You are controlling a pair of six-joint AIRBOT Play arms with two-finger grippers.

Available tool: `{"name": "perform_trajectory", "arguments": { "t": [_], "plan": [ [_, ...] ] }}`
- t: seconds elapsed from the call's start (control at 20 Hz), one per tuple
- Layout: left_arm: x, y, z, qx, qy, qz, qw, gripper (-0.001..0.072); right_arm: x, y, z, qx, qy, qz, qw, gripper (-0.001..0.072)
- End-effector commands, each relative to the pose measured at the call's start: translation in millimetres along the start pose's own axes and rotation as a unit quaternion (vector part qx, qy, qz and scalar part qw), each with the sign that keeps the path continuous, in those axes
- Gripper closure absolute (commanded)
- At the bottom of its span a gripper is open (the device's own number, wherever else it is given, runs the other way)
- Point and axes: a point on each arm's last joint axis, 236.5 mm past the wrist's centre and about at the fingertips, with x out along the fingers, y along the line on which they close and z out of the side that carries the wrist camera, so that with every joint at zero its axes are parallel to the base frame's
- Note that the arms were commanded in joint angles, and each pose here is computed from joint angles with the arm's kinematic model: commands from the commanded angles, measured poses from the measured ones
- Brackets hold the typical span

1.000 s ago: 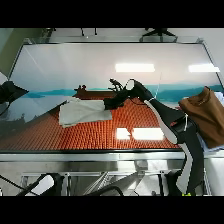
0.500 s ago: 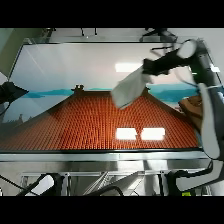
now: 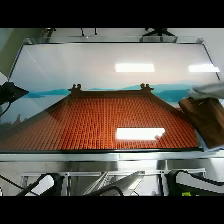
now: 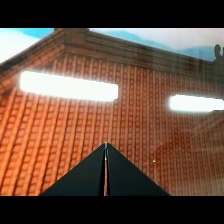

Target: Fold the shirts.

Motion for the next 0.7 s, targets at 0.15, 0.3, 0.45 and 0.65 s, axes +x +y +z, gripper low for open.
{"name": "perform_trajectory", "arguments": {
  "t": [0.15, 0.3, 0.45, 0.65],
  "plan": [
    [13.1, 5.8, -15.5, -0.017, 0.045, -0.017, 0.999, 0.0698, -22.6, -115.1, -30.5, 0.081, 0.049, -0.096, 0.991, 0.0695],
    [21.8, 11.7, -19.8, -0.028, 0.062, -0.024, 0.997, 0.0698, 2.3, -143.1, -67.3, 0.092, 0.113, -0.141, 0.979, 0.0695],
    [26.1, 12.5, -21.0, -0.030, 0.068, -0.027, 0.997, 0.0698, 38.6, -163.4, -105.8, 0.097, 0.175, -0.170, 0.965, 0.0694],
    [33.1, -1.1, -23.8, -0.016, 0.078, -0.037, 0.996, 0.0698, 81.9, -174.4, -125.3, 0.092, 0.196, -0.172, 0.961, 0.0081]
  ]
}}
